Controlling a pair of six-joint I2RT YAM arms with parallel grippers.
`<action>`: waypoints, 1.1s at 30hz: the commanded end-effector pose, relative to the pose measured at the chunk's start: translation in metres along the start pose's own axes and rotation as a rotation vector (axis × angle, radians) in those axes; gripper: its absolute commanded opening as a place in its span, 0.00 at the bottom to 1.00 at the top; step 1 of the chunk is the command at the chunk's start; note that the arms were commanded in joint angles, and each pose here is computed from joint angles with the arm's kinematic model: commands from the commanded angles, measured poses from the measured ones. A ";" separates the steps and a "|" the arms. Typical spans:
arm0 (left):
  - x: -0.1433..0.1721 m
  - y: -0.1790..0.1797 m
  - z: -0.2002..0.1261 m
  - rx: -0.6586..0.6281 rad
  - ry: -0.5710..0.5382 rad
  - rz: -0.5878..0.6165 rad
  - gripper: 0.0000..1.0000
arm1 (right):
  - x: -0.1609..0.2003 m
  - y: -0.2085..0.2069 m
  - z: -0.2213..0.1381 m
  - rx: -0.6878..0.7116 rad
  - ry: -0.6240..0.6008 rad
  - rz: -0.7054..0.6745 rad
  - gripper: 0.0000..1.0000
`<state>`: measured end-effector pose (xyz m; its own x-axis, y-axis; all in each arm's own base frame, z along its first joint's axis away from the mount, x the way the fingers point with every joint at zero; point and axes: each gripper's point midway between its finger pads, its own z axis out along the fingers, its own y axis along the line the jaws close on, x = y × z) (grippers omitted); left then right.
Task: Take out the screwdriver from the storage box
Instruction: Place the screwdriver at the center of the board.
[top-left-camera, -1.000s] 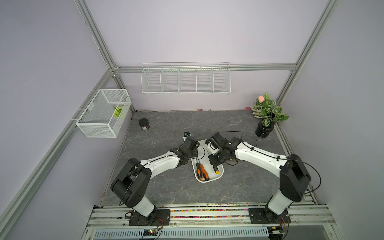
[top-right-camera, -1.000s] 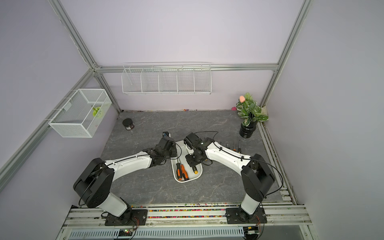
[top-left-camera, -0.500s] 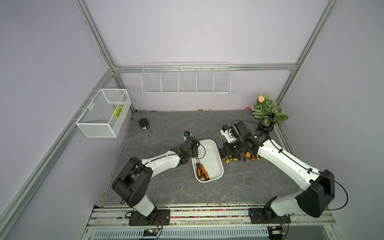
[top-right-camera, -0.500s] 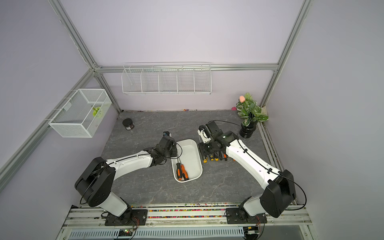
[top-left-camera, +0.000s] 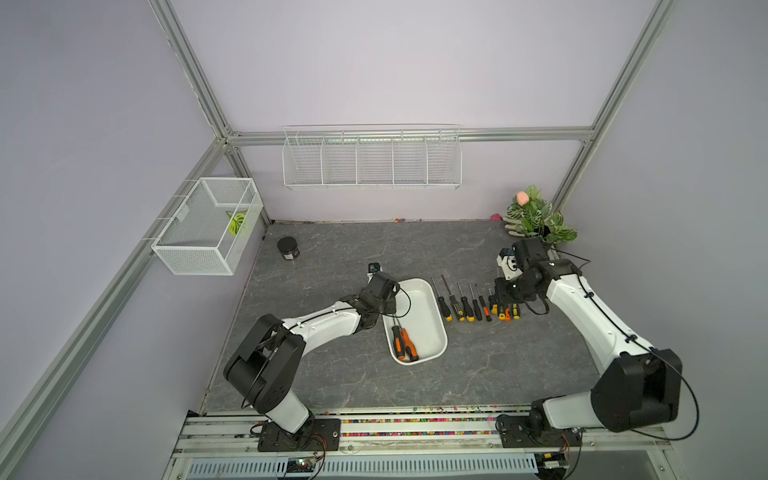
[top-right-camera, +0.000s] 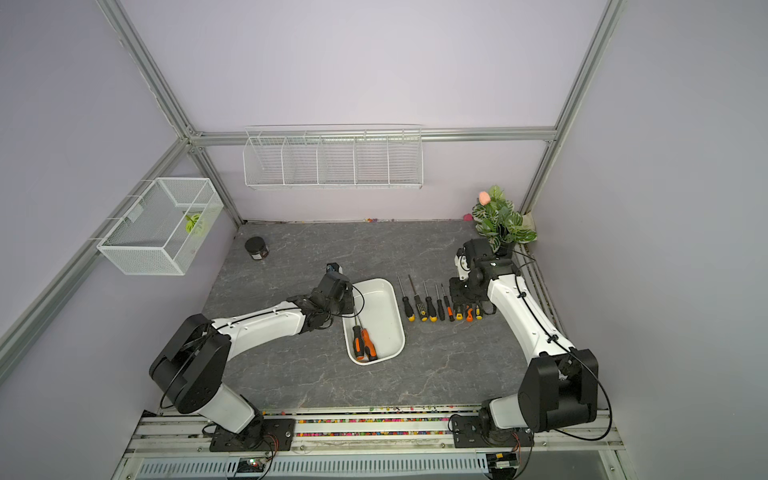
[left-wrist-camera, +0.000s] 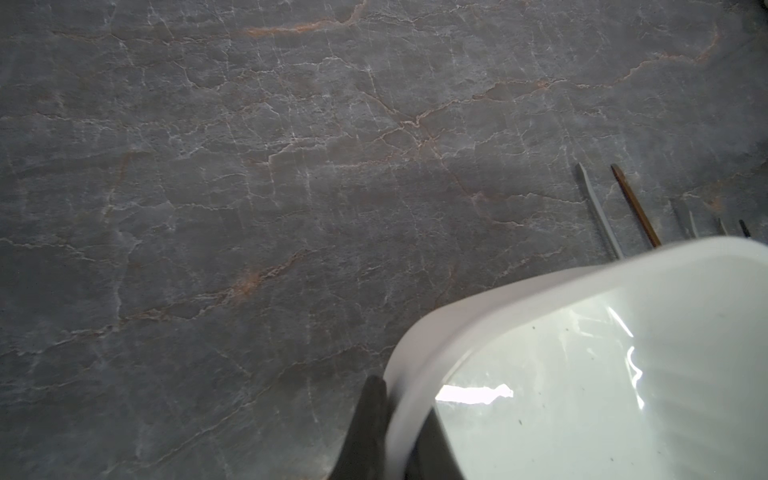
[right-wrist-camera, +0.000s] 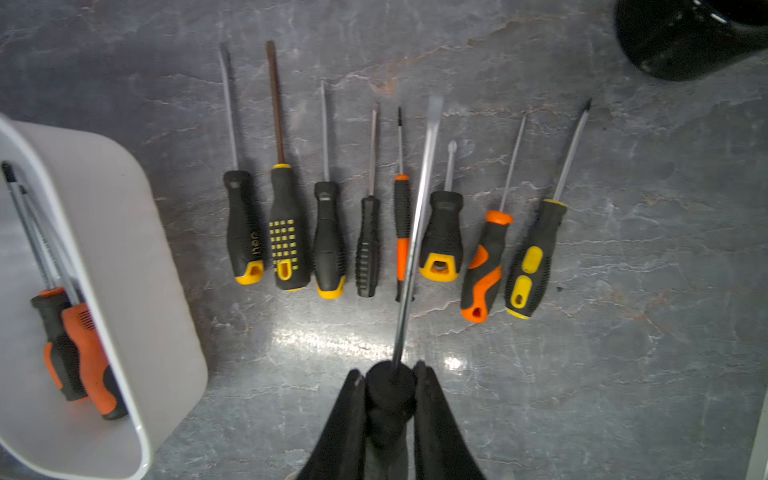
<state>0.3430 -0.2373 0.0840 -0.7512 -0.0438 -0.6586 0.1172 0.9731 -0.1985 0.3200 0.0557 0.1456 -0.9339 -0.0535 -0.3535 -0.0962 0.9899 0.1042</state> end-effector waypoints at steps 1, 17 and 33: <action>-0.007 0.000 -0.006 -0.007 -0.021 0.037 0.00 | -0.001 -0.021 0.010 0.036 0.016 0.017 0.00; -0.003 -0.002 -0.003 0.015 -0.025 0.055 0.00 | -0.004 -0.109 0.034 0.192 0.061 0.201 0.00; -0.002 -0.002 -0.005 0.026 -0.033 0.046 0.00 | -0.010 -0.140 0.068 0.253 0.122 0.213 0.00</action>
<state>0.3429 -0.2411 0.0872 -0.7375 -0.0300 -0.6747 0.1511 0.9663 -0.2082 0.3551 -0.0662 0.0678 -0.9619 0.1728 -0.2116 0.1879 0.9807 -0.0533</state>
